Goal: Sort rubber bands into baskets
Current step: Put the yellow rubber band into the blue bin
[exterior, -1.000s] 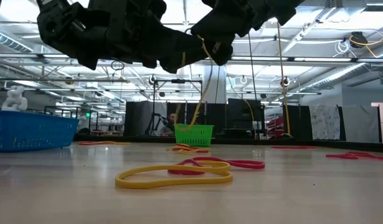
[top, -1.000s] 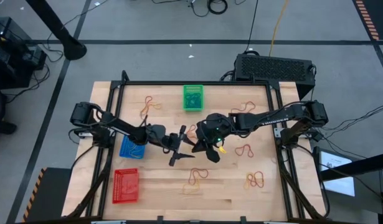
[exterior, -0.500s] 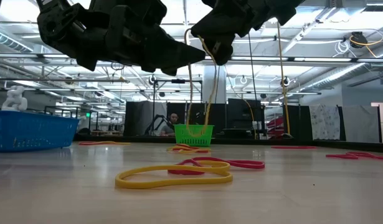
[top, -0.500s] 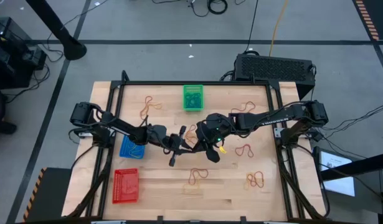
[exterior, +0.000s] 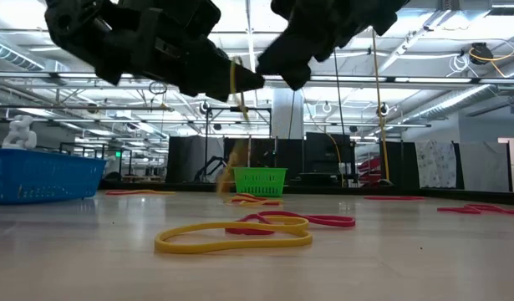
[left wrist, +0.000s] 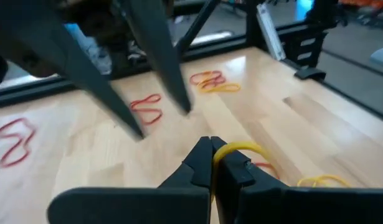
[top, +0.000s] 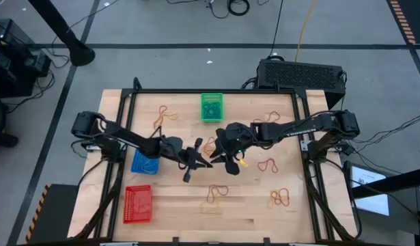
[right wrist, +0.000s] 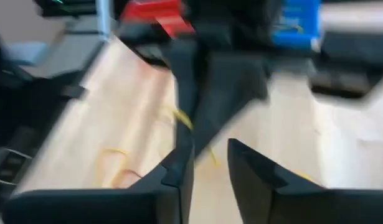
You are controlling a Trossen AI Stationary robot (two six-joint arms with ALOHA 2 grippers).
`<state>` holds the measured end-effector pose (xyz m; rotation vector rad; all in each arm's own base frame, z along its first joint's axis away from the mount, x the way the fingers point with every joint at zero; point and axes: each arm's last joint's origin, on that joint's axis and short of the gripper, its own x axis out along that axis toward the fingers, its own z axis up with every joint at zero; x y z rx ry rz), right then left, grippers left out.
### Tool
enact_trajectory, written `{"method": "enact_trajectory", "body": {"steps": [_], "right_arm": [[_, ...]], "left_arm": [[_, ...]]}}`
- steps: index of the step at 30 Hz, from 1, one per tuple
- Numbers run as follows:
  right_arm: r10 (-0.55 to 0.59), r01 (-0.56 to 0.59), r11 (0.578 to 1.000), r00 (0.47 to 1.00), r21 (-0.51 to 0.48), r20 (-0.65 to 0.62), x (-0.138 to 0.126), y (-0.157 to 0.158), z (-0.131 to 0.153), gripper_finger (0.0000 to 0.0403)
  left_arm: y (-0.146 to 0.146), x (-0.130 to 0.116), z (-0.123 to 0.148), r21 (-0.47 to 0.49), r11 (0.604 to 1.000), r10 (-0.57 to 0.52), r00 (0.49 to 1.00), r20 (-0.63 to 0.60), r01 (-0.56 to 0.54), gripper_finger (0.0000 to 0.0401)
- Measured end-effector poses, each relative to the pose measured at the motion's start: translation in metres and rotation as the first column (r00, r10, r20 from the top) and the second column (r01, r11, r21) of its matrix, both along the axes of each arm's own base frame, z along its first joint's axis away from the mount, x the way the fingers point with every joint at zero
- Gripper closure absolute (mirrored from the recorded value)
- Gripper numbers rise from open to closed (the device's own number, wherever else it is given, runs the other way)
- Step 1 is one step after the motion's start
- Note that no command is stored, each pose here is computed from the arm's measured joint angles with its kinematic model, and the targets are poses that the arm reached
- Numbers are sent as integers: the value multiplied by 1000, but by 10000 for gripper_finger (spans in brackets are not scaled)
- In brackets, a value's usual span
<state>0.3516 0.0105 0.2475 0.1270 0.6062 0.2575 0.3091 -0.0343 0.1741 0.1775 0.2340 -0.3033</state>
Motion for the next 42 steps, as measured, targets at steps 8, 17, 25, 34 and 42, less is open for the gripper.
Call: {"method": "enact_trajectory", "body": {"steps": [8, 17, 25, 34, 42], "right_arm": [[-65, 62, 997, 993, -39, -98, -6, -13, -8, 278], [-37, 31, 997, 995, -67, -90, -6, -11, -8, 278], [-23, 16, 997, 995, -75, -93, -6, -11, -9, 277], [-19, 12, 997, 996, -80, -91, -6, -11, -8, 277], [-19, 12, 997, 995, -80, -95, -6, -11, -9, 277]], "left_arm": [[8, -51, 55, 45, 993, 114, 988, -105, -110, 400], [19, -139, 81, -134, 912, 300, 854, -425, -387, 401], [26, -192, 71, -83, 756, 399, 558, -728, -650, 401], [28, -214, 84, 21, 669, 420, 355, -835, -743, 401], [26, -215, 79, 58, 691, 357, 269, -895, -721, 401]]}}
